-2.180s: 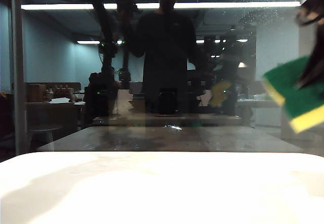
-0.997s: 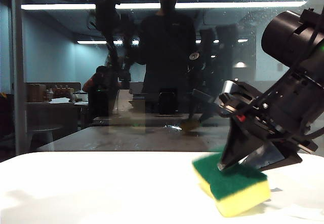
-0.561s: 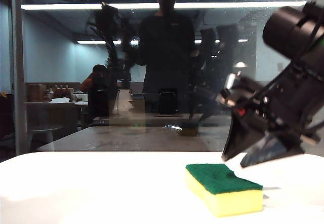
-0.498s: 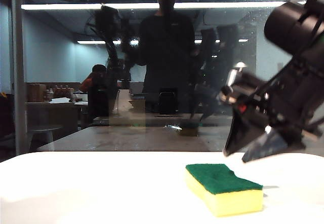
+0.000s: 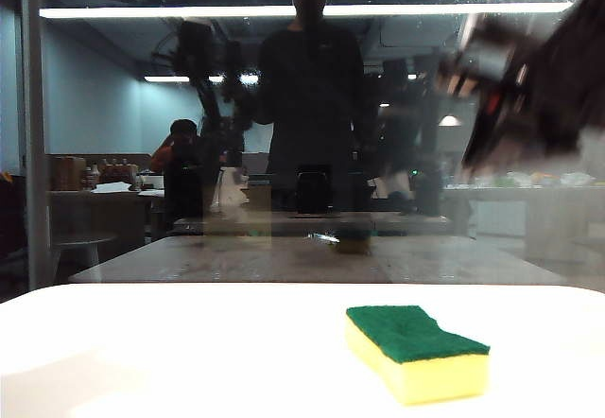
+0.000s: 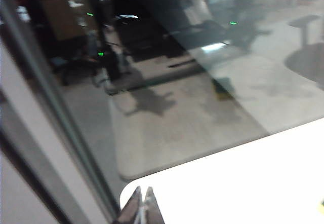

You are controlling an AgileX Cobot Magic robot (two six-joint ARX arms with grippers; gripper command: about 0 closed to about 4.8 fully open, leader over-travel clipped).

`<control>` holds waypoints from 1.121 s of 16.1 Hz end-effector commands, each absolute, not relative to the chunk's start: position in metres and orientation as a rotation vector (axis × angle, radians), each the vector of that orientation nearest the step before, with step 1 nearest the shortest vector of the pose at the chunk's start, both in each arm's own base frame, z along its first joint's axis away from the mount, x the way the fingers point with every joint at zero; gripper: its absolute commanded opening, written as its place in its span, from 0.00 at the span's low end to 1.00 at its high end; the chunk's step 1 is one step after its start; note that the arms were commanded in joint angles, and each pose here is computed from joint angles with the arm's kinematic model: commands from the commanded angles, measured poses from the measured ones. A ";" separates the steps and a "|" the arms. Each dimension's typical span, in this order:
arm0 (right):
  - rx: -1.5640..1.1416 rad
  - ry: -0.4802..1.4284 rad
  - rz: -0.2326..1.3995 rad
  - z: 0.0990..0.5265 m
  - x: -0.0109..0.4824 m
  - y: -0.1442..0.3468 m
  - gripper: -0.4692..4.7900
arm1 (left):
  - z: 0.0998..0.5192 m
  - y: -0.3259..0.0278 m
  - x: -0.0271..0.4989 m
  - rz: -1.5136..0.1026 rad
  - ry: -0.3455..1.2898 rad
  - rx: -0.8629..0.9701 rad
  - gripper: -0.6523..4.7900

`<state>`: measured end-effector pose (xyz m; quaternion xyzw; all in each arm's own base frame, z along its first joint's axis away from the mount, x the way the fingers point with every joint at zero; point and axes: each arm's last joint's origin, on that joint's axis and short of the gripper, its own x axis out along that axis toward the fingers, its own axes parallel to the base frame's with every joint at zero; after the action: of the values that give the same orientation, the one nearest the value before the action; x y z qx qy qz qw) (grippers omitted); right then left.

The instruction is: Reach upward to find where there is water on the glass, pick up the sponge from the table, dry the water, and finally place the sponge back on the table.

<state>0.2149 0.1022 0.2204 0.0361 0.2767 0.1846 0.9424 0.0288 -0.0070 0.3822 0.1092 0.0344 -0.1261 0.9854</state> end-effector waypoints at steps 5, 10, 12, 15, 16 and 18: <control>0.025 0.218 0.206 0.284 0.177 0.066 0.08 | 0.351 -0.007 0.025 -0.229 -0.001 0.179 0.11; 0.024 0.214 0.059 0.295 0.148 0.009 0.08 | 0.334 -0.007 0.029 -0.231 0.015 0.175 0.11; 0.035 0.198 0.014 0.298 0.136 -0.003 0.08 | 0.333 -0.006 0.033 -0.207 -0.026 0.155 0.11; 0.040 0.189 -0.046 0.299 0.120 -0.010 0.08 | 0.328 -0.006 0.040 -0.202 -0.100 0.087 0.11; 0.037 0.186 -0.046 0.299 0.115 -0.010 0.08 | 0.322 -0.006 0.042 -0.202 -0.109 0.058 0.11; 0.038 0.169 -0.035 0.293 0.108 -0.009 0.08 | 0.307 -0.006 0.045 -0.189 -0.113 0.034 0.11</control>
<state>0.1106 -0.0098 0.2956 0.0206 0.0883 -0.0238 0.9956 0.0444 -0.0061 0.3115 0.0288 -0.0457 -0.1020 0.9933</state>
